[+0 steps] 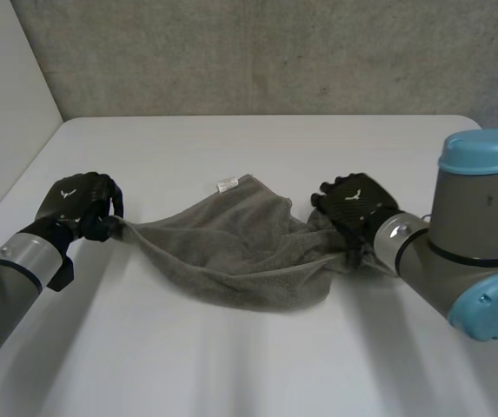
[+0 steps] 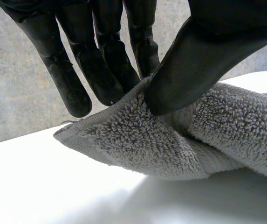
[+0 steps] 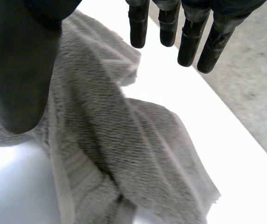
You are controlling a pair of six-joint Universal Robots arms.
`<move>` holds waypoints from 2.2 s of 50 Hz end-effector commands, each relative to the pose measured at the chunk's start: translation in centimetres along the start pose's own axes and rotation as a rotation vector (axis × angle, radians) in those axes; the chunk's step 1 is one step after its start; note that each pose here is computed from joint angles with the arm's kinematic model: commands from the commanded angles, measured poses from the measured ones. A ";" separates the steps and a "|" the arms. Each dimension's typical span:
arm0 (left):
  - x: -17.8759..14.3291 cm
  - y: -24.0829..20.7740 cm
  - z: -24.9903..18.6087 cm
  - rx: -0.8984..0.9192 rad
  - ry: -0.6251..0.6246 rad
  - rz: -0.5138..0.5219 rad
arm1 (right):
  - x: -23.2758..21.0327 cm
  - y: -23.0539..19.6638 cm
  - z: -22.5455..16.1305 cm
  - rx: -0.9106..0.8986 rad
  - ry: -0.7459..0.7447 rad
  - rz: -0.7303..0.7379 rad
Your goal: Fold the towel.
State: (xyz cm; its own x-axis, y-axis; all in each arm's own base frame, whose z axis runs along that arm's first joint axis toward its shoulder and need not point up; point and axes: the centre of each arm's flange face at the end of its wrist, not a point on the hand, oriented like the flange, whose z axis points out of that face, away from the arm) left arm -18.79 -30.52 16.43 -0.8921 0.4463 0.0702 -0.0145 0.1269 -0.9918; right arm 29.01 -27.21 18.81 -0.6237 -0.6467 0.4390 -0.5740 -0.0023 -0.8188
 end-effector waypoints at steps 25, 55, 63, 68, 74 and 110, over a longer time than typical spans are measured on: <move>-0.5 0.5 -0.6 -0.017 -0.018 -0.012 | 3.5 8.6 -7.6 -0.062 0.070 0.321; -0.4 0.6 -0.7 -0.021 -0.014 -0.012 | 2.5 10.4 -0.8 -0.035 0.050 0.456; -0.7 -1.5 0.3 0.054 -0.005 0.032 | 8.0 3.7 -0.4 0.180 0.200 0.361; -1.5 -5.6 3.2 0.189 -0.005 0.085 | 13.3 -3.7 0.3 0.382 0.297 0.267; -0.8 -15.9 7.7 0.507 0.004 0.187 | 18.2 -16.3 -0.5 0.745 0.485 0.070; -7.2 -6.8 1.6 0.236 -0.106 0.025 | 7.2 -3.3 -0.9 0.291 0.068 0.160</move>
State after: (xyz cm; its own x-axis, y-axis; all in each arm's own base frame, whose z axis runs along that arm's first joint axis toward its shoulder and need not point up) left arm -14.81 -37.05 21.33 -0.9239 0.3671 0.1080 -0.1378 -0.0559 -0.9889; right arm 26.43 -32.49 24.24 -0.7284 -0.6117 0.3086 -0.2905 -0.1322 -0.9477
